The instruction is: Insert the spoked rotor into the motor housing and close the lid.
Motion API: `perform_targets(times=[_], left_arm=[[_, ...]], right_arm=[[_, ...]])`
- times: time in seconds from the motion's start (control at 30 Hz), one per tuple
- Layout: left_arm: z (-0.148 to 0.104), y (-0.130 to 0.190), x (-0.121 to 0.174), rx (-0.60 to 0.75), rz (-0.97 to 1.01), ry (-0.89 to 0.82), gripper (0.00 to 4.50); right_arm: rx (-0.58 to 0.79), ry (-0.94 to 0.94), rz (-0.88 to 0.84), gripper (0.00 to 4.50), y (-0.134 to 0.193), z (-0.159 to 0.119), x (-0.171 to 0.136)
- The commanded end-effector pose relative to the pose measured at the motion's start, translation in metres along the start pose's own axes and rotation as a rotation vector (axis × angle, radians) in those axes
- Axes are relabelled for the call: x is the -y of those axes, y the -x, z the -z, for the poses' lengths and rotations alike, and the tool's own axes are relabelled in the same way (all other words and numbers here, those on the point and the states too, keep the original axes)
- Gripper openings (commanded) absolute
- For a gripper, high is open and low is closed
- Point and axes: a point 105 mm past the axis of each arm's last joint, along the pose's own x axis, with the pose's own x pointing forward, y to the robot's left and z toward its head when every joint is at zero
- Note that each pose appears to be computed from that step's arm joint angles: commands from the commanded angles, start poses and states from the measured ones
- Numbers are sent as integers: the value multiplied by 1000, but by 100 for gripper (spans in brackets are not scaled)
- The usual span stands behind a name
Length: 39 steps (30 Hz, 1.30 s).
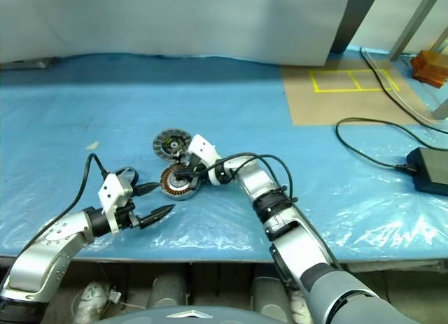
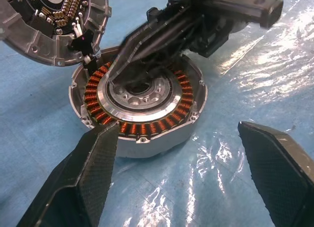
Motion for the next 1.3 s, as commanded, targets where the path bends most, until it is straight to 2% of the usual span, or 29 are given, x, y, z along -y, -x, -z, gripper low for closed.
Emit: perform_targets(times=[0.03,0.07,0.13,0.17,0.33,0.43,0.57,0.7,0.83,0.9,1.03,1.3], left_arm=[[-7,2,-2,20,-1,-19,407],[-7,2,-2,20,0,-19,407],[-7,2,-2,21,0,-18,407],[-7,2,-2,21,-1,-18,407],[-8,6,-7,18,-18,-21,407],[-9,11,-13,14,-38,-28,407],[-11,17,-25,12,-76,-44,407],[-28,28,-47,40,-140,-82,407],[-44,41,-58,49,-145,-89,407],[-47,48,-67,35,-154,-84,407],[-44,56,-82,-27,-169,-78,407],[-32,63,-118,-182,-181,-120,407]], right_arm=[[71,37,-86,2,-2,-30,-12],[23,76,-104,2,-3,-22,-16],[-148,217,-114,2,-3,13,-20],[-198,226,-110,2,-2,27,-21],[-258,196,-51,2,1,47,-11],[-216,165,-55,2,2,40,-10],[-88,112,-65,2,2,15,-11],[88,-7,-76,2,7,-27,-8],[86,-5,-150,2,20,-39,-18],[40,25,-169,2,29,-34,-21],[-30,64,-125,2,46,-25,-15],[-54,80,-7,2,72,-20,2]])
